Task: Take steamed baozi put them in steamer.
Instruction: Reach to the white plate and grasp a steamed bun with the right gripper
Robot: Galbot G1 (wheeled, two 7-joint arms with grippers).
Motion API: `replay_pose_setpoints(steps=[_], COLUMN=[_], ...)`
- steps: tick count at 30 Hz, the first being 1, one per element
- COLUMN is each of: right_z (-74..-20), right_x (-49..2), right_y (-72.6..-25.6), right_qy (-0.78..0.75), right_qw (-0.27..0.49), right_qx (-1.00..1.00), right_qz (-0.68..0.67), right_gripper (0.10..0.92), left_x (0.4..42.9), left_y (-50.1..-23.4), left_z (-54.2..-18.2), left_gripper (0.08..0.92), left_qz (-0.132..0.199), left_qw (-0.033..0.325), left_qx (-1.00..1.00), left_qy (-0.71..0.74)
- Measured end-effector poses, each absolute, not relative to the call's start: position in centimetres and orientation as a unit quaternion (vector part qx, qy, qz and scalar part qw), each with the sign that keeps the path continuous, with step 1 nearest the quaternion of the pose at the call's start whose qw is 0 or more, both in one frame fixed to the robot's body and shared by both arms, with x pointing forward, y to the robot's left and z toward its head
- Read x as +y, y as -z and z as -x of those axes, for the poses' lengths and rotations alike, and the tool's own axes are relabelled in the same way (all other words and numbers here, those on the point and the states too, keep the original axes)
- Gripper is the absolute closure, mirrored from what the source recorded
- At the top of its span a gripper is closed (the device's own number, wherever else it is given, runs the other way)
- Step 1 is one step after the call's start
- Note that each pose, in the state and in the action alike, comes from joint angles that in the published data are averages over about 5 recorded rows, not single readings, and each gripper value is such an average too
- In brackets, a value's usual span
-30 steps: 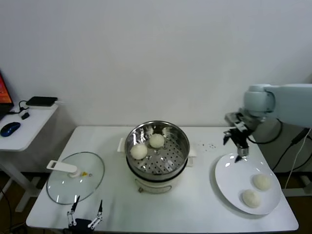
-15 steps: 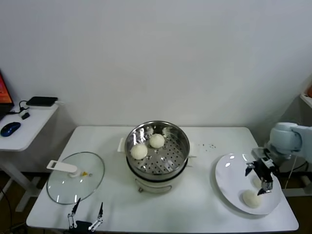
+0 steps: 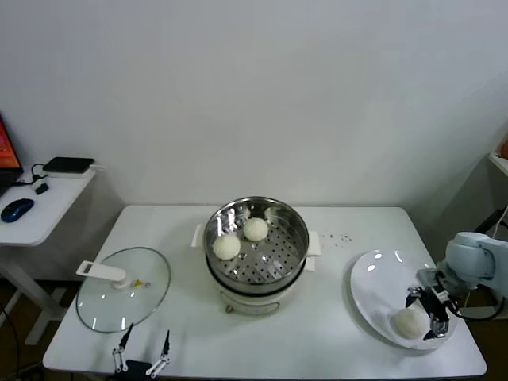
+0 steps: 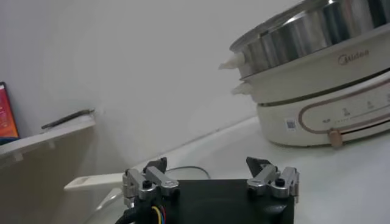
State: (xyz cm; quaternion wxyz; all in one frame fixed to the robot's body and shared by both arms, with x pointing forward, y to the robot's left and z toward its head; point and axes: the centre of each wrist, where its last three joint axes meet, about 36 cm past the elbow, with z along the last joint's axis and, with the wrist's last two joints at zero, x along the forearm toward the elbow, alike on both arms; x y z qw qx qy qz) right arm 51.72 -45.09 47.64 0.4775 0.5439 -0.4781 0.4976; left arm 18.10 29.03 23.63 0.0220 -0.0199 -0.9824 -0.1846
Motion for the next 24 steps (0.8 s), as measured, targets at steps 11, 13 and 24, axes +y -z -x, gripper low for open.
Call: replay_pose_setpoints(steps=[11, 13, 24], right_z=[-51.90, -51.87, -51.85], right_x=[-45.25, -45.33, -45.11], right_y=[-47.05, -47.04, -47.08], right_qy=[-0.498, -0.497, -0.491], right_qw=[0.475, 0.475, 0.477], right_qx=[-0.485, -0.485, -0.484], right_qz=[-0.540, -0.540, -0.546], right_gripper=[0.214, 0.243, 0.413], left_x=[29.01, 29.05, 29.13], left_y=[-23.62, -23.61, -23.86], left_z=[-18.20, -18.17, -18.22], left_gripper=[0.177, 0.177, 0.177], left_qz=[0.019, 0.019, 0.018], left_qw=[0.024, 0.024, 0.022], left_qx=[-0.982, -0.982, -0.982], left_qy=[0.185, 0.186, 0.187])
